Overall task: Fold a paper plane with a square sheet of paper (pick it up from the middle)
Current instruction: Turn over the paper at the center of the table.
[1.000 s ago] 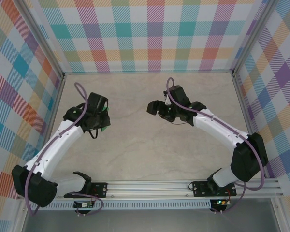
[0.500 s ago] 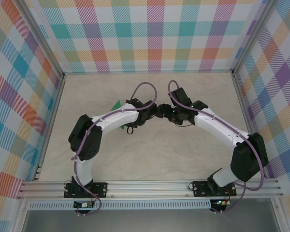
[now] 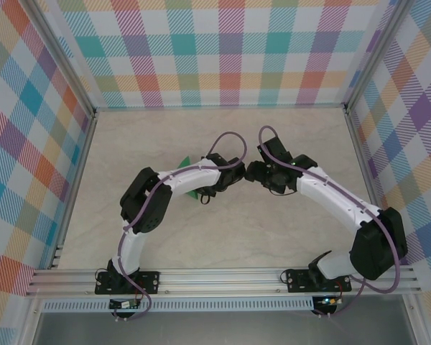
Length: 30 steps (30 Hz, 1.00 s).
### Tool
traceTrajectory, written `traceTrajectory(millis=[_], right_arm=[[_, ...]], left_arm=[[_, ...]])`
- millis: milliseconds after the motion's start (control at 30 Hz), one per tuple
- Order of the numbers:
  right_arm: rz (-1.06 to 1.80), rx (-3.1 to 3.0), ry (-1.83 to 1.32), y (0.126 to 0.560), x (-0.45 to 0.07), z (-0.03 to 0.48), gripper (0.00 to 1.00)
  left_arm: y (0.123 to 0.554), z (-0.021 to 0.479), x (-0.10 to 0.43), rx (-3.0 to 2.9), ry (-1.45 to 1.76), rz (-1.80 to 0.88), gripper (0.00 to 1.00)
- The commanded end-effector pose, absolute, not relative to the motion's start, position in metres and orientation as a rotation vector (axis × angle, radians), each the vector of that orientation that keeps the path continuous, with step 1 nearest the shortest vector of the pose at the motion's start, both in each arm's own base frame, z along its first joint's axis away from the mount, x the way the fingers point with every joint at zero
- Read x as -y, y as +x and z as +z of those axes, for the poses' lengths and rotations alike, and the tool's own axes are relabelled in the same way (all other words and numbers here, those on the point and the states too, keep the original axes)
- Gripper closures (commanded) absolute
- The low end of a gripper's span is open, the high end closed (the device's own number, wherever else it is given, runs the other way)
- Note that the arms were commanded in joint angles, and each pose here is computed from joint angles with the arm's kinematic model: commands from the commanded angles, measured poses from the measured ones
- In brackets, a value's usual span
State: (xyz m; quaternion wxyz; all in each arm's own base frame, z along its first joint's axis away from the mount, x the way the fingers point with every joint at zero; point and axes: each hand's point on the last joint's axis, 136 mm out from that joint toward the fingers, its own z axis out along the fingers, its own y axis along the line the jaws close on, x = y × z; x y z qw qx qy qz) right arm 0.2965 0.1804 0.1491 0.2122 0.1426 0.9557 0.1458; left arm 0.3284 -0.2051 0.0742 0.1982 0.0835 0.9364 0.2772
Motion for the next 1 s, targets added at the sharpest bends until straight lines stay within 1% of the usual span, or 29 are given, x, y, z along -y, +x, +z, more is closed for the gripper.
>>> traceTrajectory(millis=[0, 67, 200, 300, 467, 533, 633, 700, 800, 967], right_arm=[[0.489, -2.591, 0.424, 0.302, -0.191, 0.166, 0.19], [0.468, -2.594, 0.440, 0.301, -0.188, 0.164, 0.19], [0.441, -2.602, 0.458, 0.300, -0.185, 0.161, 0.19], [0.429, -2.610, 0.473, 0.301, -0.184, 0.158, 0.19], [0.435, -2.624, 0.476, 0.302, -0.188, 0.156, 0.20], [0.470, -2.643, 0.446, 0.304, -0.196, 0.154, 0.21], [0.569, -2.671, 0.358, 0.306, -0.220, 0.154, 0.27], [0.615, -2.680, 0.294, 0.306, -0.238, 0.154, 0.29], [0.690, -2.693, 0.161, 0.301, -0.275, 0.156, 0.35], [0.828, -2.713, -0.052, 0.281, -0.351, 0.153, 0.43]], left_arm=[[0.316, 0.076, 0.223, -2.636, 0.260, 0.656, 0.71], [0.314, 0.077, 0.224, -2.656, 0.247, 0.608, 0.65], [0.313, 0.094, 0.225, -2.664, 0.220, 0.508, 0.48], [0.312, 0.110, 0.223, -2.674, 0.178, 0.383, 0.40], [0.313, 0.134, 0.203, -2.708, 0.062, 0.135, 0.28], [0.316, 0.141, 0.192, -2.721, -0.007, 0.010, 0.21], [0.323, 0.148, 0.171, -2.717, -0.132, -0.142, 0.16], [0.326, 0.149, 0.153, -2.707, -0.225, -0.190, 0.15], [0.327, 0.144, 0.124, -2.691, -0.365, -0.212, 0.14], [0.320, 0.131, 0.078, -2.652, -0.565, -0.203, 0.06]])
